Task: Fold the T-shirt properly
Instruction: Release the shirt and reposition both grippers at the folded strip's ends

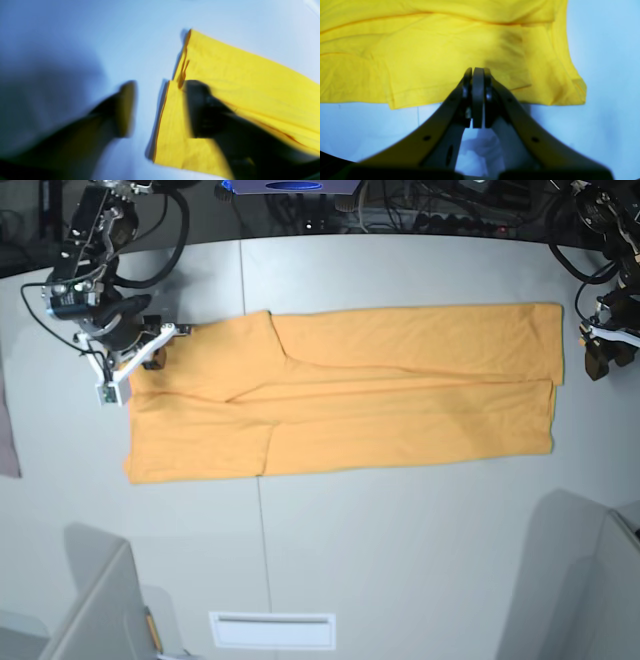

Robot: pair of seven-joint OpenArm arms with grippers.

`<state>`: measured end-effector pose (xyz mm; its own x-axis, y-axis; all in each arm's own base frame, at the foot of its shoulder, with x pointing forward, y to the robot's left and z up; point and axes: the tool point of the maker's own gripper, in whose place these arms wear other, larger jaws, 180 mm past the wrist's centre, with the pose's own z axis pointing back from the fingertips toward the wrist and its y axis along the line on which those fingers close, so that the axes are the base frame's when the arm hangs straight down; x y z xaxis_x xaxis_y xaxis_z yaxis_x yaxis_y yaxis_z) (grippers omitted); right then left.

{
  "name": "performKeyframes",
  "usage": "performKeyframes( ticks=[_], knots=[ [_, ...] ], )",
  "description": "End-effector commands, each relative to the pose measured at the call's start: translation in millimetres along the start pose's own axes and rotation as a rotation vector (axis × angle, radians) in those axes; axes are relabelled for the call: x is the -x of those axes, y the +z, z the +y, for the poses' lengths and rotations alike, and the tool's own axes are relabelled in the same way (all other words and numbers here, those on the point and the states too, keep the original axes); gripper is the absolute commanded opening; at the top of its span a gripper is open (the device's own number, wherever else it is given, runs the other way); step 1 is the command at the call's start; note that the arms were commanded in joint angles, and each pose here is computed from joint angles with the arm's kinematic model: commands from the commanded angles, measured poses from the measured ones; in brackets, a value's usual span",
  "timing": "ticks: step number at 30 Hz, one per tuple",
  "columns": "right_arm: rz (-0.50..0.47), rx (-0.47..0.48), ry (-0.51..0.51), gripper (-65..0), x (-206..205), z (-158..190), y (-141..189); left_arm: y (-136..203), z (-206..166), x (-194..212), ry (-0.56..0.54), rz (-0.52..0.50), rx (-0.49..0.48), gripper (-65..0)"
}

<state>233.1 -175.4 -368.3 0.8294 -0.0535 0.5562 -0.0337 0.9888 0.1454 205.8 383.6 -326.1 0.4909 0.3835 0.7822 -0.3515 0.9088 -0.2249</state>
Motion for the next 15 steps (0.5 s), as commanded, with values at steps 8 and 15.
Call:
performKeyframes(
  ticks=[8,15],
  knots=[
    [-0.051,-0.016,-0.024,-65.0,-10.0,6.9,2.1,-47.5,4.8,16.9,0.113,0.075,0.043,-8.1],
    [-0.113,-0.033,-0.06,-65.0,-13.6,15.0,0.9,-82.6,-17.3,33.2,0.14,0.149,0.127,-8.1]
  ],
)
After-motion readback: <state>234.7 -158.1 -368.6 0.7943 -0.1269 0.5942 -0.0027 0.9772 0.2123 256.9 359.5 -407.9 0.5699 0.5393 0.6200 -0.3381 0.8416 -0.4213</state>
